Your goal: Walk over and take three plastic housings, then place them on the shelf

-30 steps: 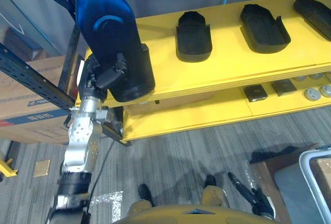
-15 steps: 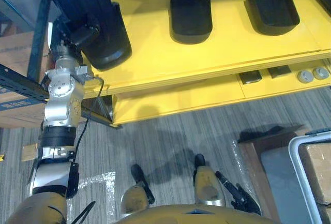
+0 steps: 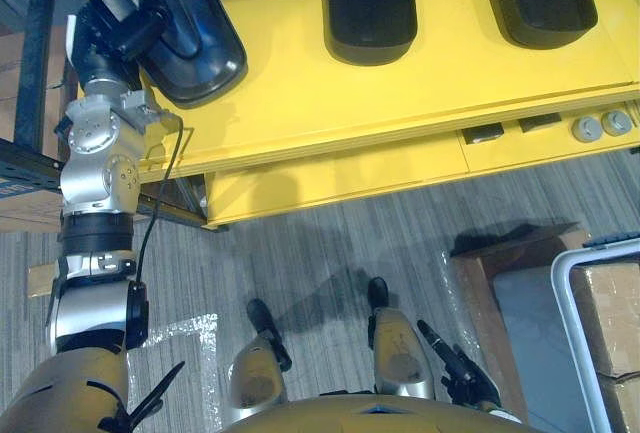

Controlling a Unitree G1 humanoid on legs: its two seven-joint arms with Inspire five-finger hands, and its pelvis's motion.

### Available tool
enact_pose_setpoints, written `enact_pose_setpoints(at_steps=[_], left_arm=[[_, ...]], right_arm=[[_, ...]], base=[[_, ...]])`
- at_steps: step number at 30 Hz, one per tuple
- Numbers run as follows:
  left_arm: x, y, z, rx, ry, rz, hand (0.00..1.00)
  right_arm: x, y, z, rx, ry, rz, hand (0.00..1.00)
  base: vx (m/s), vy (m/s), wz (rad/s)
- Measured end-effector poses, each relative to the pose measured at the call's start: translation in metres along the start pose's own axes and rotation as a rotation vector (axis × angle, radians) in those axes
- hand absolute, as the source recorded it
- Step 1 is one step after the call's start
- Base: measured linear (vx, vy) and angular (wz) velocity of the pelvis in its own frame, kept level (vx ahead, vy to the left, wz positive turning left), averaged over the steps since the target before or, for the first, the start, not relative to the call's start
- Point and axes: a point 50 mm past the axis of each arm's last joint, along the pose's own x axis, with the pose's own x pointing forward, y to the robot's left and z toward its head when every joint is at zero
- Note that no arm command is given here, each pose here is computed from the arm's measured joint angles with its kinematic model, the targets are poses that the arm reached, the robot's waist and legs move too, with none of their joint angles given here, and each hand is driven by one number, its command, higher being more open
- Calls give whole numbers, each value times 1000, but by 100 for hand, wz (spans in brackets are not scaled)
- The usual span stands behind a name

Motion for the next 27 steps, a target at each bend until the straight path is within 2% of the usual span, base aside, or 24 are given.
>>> enact_pose_setpoints(at_steps=[4,5,10,14,17,27], left_arm=[[9,-3,22,47,-63,11,0],[10,-4,26,63,-76,11,100],[19,-11,35,221,-69,36,100],[20,-11,24,312,-11,43,100],[23,-13,28,383,-12,43,100],[25,-8,31,499,6,62,100]], right_arm=[[0,2,-1,26,1,4,100],[0,2,-2,35,7,-1,100],[1,4,-1,107,-14,6,100],[1,7,2,118,-26,18,100],[2,11,2,105,-24,31,100],[2,12,2,100,-25,24,100]], base=[[-13,5,-10],[7,1,-5],[0,1,-6],[-2,-3,-8],[0,0,0],[-1,-3,-2]])
